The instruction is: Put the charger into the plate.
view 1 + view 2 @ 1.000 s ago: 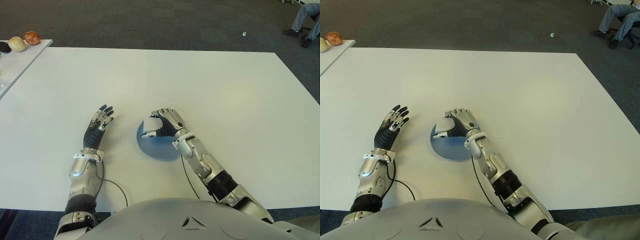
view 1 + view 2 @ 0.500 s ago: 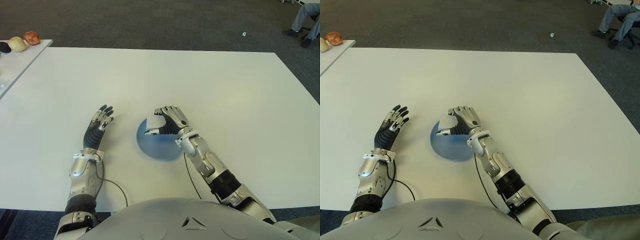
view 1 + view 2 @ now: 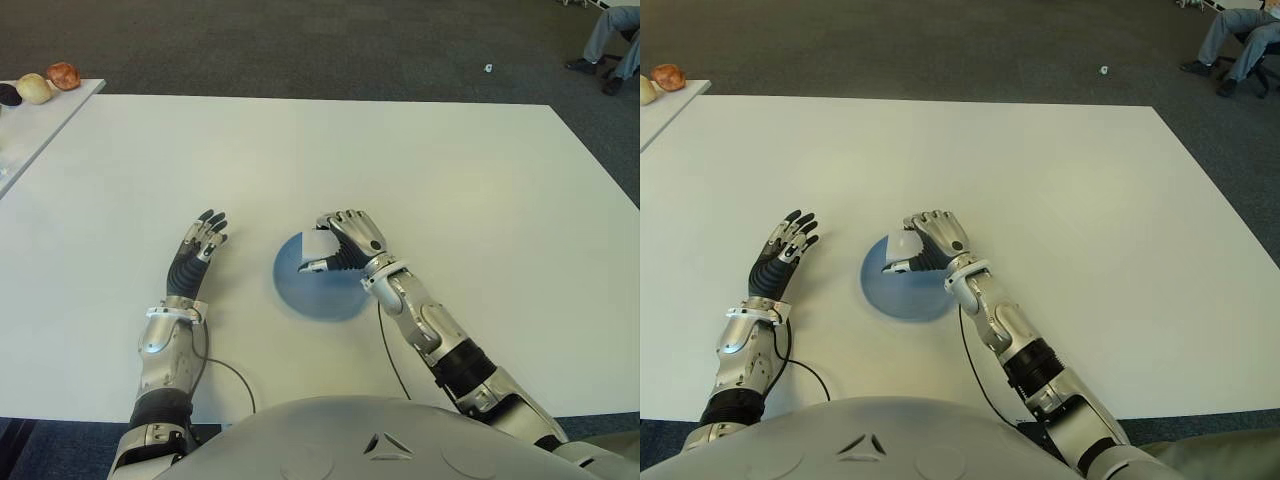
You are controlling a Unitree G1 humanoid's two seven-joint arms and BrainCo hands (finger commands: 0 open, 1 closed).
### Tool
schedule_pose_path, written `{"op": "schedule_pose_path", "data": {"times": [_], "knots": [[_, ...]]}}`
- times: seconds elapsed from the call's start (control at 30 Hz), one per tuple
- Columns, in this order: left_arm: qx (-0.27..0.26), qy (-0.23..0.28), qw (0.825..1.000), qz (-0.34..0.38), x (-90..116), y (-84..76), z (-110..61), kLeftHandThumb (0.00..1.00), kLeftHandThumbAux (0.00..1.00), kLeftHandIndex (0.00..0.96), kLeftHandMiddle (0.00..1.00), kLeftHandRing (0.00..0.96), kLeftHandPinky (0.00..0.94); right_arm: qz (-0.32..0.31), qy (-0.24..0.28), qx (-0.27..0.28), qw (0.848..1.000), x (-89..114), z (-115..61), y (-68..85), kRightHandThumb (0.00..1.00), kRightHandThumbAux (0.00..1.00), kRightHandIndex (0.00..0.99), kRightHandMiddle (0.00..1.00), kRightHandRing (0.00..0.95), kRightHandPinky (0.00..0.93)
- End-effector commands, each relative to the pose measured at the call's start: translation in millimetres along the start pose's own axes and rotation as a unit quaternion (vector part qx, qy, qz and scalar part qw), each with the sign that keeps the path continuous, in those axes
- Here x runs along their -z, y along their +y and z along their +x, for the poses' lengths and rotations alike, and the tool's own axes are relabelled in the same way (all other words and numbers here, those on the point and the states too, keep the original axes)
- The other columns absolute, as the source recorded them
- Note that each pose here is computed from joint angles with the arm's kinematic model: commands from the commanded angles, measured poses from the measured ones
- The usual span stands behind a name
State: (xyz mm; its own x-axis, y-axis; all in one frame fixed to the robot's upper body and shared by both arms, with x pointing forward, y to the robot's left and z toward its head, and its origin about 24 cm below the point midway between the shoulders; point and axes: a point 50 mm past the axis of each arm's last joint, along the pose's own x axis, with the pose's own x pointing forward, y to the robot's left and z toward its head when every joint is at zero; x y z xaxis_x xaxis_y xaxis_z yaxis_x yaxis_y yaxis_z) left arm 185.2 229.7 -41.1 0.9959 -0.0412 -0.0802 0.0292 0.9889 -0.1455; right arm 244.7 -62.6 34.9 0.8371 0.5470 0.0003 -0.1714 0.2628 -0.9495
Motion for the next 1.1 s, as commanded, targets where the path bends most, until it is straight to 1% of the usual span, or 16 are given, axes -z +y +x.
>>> {"op": "schedule_pose_path", "data": {"times": [0.03,0.1,0.2,0.5,0.6,0.9,1.1], "knots": [[-0.018,0.132,0.989,-0.056,51.5,-9.8,-38.4,0.000,0.485,0.089,0.131,0.108,0.102,-0.006,-0.006,-0.035,0.999,0.0,-0.4,-3.5,0.418,0.233,0.058,0.036,0.025,0.024],[-0.018,0.132,0.990,-0.055,51.2,-9.2,-38.6,0.000,0.485,0.088,0.133,0.110,0.102,-0.004,-0.006,-0.042,0.999,0.0,-0.9,-4.2,0.382,0.214,0.023,0.015,0.010,0.009],[-0.017,0.131,0.990,-0.054,50.9,-9.1,-38.8,0.000,0.483,0.081,0.131,0.109,0.095,0.004,-0.004,-0.048,0.999,1.4,-2.6,-5.3,0.348,0.196,0.007,0.004,0.003,0.003],[-0.021,0.134,0.989,-0.049,50.3,-7.8,-38.5,0.000,0.481,0.068,0.138,0.117,0.087,0.022,-0.006,-0.050,0.998,3.2,-5.4,-6.9,0.300,0.170,0.000,0.000,0.000,0.000],[-0.021,0.135,0.989,-0.049,50.1,-7.2,-38.4,0.000,0.484,0.067,0.139,0.118,0.091,0.027,-0.006,-0.052,0.998,3.5,-6.2,-7.5,0.284,0.144,0.000,0.000,0.000,0.000],[-0.020,0.135,0.989,-0.054,50.2,-7.2,-38.2,0.000,0.486,0.068,0.140,0.119,0.092,0.037,-0.009,-0.054,0.998,4.2,-9.3,-10.3,0.267,0.106,0.000,0.000,0.000,0.000],[-0.021,0.136,0.989,-0.055,50.4,-7.3,-38.2,0.000,0.485,0.070,0.149,0.127,0.089,0.043,-0.007,-0.050,0.998,3.3,-10.8,-12.6,0.290,0.098,0.000,0.000,0.000,0.000]]}}
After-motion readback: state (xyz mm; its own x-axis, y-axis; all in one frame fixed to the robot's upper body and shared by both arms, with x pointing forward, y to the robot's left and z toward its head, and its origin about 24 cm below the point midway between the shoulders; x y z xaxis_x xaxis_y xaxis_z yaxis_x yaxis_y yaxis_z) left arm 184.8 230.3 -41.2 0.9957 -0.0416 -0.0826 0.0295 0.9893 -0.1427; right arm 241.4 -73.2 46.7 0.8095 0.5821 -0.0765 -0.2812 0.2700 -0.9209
